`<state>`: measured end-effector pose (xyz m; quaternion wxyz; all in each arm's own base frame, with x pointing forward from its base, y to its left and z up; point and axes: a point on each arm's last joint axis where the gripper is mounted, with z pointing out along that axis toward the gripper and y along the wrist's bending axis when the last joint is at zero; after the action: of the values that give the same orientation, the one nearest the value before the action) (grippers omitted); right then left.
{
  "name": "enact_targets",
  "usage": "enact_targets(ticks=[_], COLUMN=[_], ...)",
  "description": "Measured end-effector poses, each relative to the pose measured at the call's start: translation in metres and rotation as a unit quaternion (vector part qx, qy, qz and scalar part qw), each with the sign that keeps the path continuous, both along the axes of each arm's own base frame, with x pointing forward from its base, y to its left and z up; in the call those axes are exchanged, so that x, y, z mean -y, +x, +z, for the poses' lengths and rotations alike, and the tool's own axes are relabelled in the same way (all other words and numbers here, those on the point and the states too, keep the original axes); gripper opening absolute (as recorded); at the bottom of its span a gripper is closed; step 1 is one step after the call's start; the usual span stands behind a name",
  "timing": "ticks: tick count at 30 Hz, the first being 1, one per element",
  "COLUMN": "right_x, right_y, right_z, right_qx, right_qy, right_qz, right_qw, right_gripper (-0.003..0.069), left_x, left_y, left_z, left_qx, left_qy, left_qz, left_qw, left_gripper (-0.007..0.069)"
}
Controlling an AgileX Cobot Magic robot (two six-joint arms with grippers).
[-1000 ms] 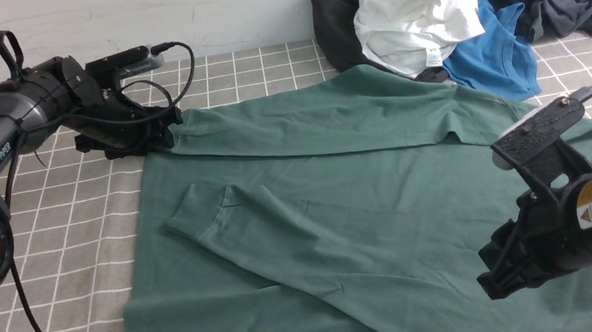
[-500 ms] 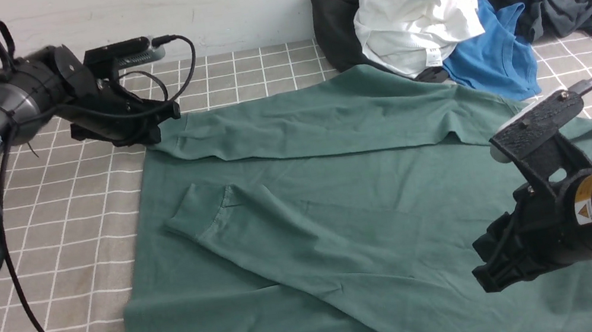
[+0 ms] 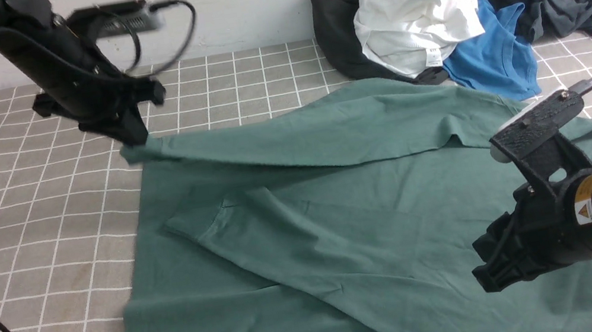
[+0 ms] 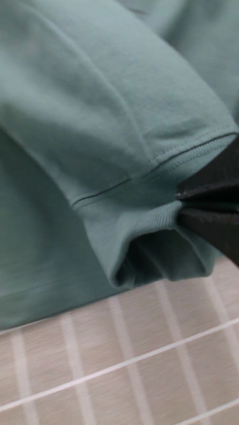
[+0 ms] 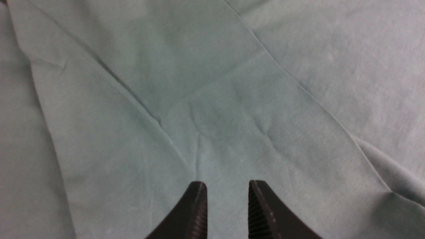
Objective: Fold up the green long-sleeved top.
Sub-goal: Use the left arm to drag and drop the cuff onto the cuff closest to the left arm
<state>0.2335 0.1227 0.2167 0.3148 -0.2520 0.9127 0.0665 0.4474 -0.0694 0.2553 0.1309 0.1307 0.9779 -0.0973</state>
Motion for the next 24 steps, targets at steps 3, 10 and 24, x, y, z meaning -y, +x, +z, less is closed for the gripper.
enact_targets(ticks=[3, 10, 24], right_x=[0.000, 0.001, 0.040], right_y=[-0.001, -0.003, 0.049], right_z=[-0.001, -0.002, 0.016], right_qx=[-0.006, -0.018, 0.005], right_qy=[-0.003, -0.009, -0.012], right_qz=[0.000, 0.000, -0.110], right_qw=[1.000, 1.000, 0.994], right_gripper=[0.0175, 0.0175, 0.0237], left_x=[0.012, 0.025, 0.022], left_y=[-0.022, -0.074, -0.061], left_z=[-0.016, -0.057, -0.053], left_qx=[-0.038, -0.095, 0.044], left_qy=[0.038, 0.110, 0.106], left_qz=[-0.029, -0.061, -0.007], left_qw=[0.998, 0.987, 0.993], left_gripper=[0.0002, 0.0002, 0.0003])
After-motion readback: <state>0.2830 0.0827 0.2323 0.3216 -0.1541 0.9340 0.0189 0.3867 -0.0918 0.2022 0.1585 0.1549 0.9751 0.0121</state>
